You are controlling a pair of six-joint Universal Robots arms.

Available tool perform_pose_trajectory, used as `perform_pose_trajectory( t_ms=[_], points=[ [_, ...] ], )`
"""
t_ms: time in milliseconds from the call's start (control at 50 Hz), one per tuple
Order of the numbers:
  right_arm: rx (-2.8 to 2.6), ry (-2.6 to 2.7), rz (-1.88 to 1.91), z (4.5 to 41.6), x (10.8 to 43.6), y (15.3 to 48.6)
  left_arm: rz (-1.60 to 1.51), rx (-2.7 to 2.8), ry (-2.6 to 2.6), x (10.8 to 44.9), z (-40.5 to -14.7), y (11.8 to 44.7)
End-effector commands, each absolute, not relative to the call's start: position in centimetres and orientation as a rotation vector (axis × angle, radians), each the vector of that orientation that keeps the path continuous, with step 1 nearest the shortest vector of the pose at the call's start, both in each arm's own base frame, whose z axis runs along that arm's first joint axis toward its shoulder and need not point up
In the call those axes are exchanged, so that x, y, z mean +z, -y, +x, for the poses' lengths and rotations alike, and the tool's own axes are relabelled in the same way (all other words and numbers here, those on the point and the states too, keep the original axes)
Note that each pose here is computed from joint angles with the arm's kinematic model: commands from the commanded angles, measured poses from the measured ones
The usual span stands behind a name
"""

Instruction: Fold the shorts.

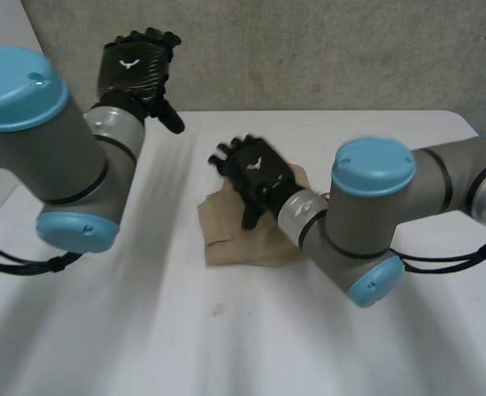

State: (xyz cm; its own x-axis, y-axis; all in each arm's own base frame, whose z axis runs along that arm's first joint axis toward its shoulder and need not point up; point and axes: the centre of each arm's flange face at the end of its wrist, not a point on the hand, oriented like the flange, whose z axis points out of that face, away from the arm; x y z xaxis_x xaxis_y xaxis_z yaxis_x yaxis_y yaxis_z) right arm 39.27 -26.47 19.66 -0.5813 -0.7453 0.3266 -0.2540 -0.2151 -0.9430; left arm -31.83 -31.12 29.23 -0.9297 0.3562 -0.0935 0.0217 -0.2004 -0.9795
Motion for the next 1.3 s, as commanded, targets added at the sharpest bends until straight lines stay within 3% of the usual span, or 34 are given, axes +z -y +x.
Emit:
perform_pose_trajectory(
  t_ms=[20,140,360,560,640,660,800,900,980,1120,1300],
  points=[
    [-1.981,-1.775,-0.872,36.3,23.8,29.8,-0.527,2.142,1.879,26.5,-34.7,31.6],
    [-1.873,-1.945,-0.839,35.0,21.1,32.3,-0.642,1.988,1.985,21.9,-37.6,30.8],
    [-1.56,-2.254,-0.839,33.0,13.1,34.9,-0.804,1.72,2.24,13.9,-38.6,29.6],
    [-1.551,-2.291,-0.832,32.0,13.1,35.5,-0.848,1.633,2.326,12.6,-38.0,29.6],
    [-1.581,-2.267,-0.832,32.0,15.1,35.2,-0.836,1.676,2.284,14.7,-38.1,29.5],
    [-1.591,-2.256,-0.831,32.0,15.6,35.1,-0.814,1.721,2.245,16.7,-38.0,29.5],
    [-1.793,-2.097,-0.779,31.5,24.1,33.4,-0.708,1.899,2.095,25.2,-36.5,29.2],
    [-2.036,-2.015,-0.63,29.7,30.0,32.3,-0.56,2.047,2.035,32.2,-31.8,28.9],
    [-2.188,-2.01,-0.468,27.6,33.3,31.2,-0.464,2.125,2.036,35.0,-28.1,28.3],
    [-2.225,-2.051,-0.425,25.8,34.5,29.1,-0.351,2.097,2.1,35.4,-24.5,26.6],
    [-2.156,-2.087,-0.469,25.8,33.3,28.4,-0.354,2.082,2.111,35.2,-24.2,25.9]
  ],
)
